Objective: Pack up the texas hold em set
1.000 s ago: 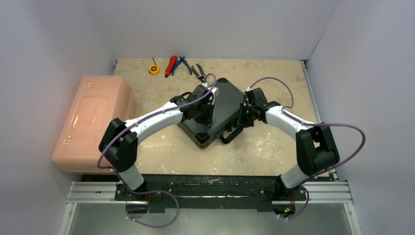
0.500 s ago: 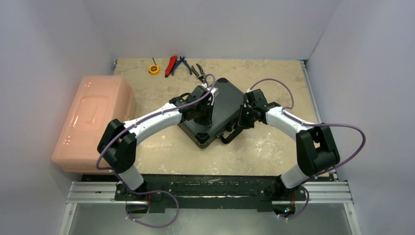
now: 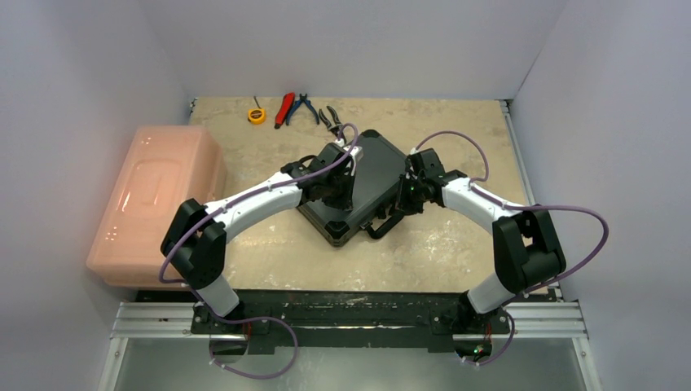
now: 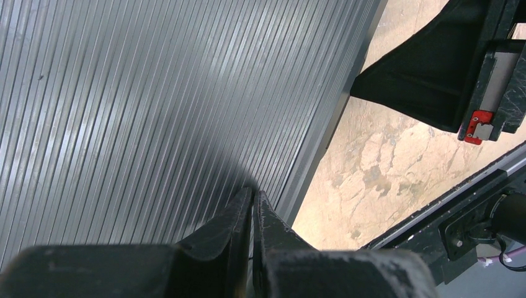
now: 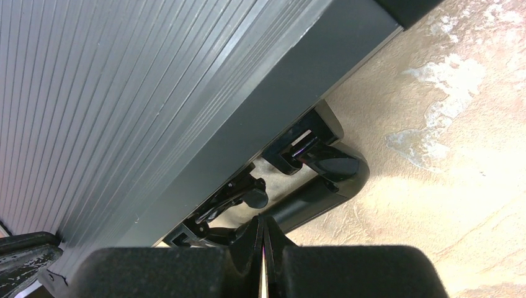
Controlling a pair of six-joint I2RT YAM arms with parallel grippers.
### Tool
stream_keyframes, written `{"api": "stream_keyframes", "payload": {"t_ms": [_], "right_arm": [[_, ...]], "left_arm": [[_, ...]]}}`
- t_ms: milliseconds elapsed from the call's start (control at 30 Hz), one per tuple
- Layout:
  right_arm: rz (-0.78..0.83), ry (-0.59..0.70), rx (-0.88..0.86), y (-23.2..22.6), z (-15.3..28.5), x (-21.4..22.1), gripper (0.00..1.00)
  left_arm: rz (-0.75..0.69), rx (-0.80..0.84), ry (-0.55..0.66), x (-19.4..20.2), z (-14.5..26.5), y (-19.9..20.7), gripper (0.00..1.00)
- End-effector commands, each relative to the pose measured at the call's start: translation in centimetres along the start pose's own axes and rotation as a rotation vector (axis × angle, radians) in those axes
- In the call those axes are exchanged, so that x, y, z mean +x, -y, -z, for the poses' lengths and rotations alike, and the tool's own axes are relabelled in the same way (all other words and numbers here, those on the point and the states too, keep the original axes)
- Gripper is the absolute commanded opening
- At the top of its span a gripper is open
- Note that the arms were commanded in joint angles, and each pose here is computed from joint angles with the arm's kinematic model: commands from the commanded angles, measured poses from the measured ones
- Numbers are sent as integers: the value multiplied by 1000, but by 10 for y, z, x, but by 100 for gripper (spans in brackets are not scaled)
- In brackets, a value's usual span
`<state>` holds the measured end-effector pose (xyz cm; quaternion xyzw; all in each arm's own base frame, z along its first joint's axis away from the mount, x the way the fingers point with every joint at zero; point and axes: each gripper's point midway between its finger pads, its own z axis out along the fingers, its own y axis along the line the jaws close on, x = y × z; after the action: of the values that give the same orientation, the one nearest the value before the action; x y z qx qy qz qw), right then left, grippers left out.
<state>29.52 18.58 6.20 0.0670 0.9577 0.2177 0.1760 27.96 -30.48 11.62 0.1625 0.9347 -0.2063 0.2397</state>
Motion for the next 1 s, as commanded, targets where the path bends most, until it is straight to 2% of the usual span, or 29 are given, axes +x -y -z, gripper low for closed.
{"api": "stream_keyframes", "payload": {"t_ms": [0, 967], "right_arm": [[10, -20, -19, -4, 0, 6, 1], [14, -46, -15, -3, -8, 14, 0]], "left_arm": [[16, -65, -141, 43, -3, -19, 5], [0, -62, -142, 43, -4, -19, 5]]}}
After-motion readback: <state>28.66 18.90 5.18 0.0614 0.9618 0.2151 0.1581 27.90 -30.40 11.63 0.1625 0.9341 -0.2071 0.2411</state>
